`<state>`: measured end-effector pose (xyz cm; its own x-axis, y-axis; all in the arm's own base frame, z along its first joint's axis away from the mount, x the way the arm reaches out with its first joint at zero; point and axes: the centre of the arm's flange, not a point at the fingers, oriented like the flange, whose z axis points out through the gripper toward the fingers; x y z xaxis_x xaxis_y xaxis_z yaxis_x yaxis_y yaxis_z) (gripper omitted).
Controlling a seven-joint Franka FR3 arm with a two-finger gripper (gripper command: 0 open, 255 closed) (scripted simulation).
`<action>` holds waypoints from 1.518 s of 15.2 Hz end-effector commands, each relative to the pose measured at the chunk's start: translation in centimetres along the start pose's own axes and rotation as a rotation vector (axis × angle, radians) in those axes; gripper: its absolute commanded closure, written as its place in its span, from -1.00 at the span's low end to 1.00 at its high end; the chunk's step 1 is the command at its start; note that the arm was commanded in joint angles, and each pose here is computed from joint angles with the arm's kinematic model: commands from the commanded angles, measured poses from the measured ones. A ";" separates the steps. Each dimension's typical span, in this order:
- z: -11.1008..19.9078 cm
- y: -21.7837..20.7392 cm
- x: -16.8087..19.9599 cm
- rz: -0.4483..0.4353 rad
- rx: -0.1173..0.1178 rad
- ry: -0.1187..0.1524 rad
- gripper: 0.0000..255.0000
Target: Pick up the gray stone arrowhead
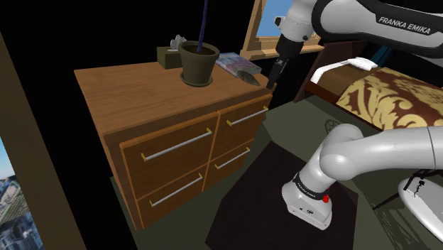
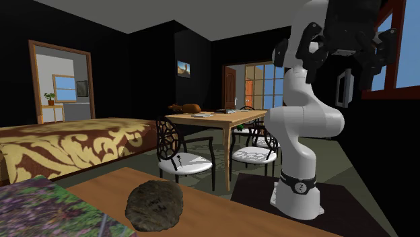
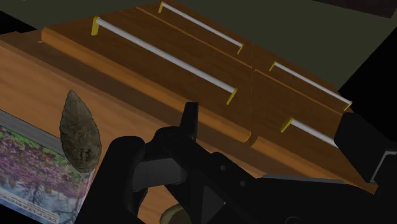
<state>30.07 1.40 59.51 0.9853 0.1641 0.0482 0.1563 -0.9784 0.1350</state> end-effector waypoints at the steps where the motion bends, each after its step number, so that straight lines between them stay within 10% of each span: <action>1: 0.0 0.0 0.0 0.000 0.000 0.000 -1.00; 23: 13.5 22.2 9.5 -0.249 -0.051 0.169 -1.00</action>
<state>42.97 -19.21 50.11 0.8982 0.4068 0.1664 0.3721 -0.9053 0.2047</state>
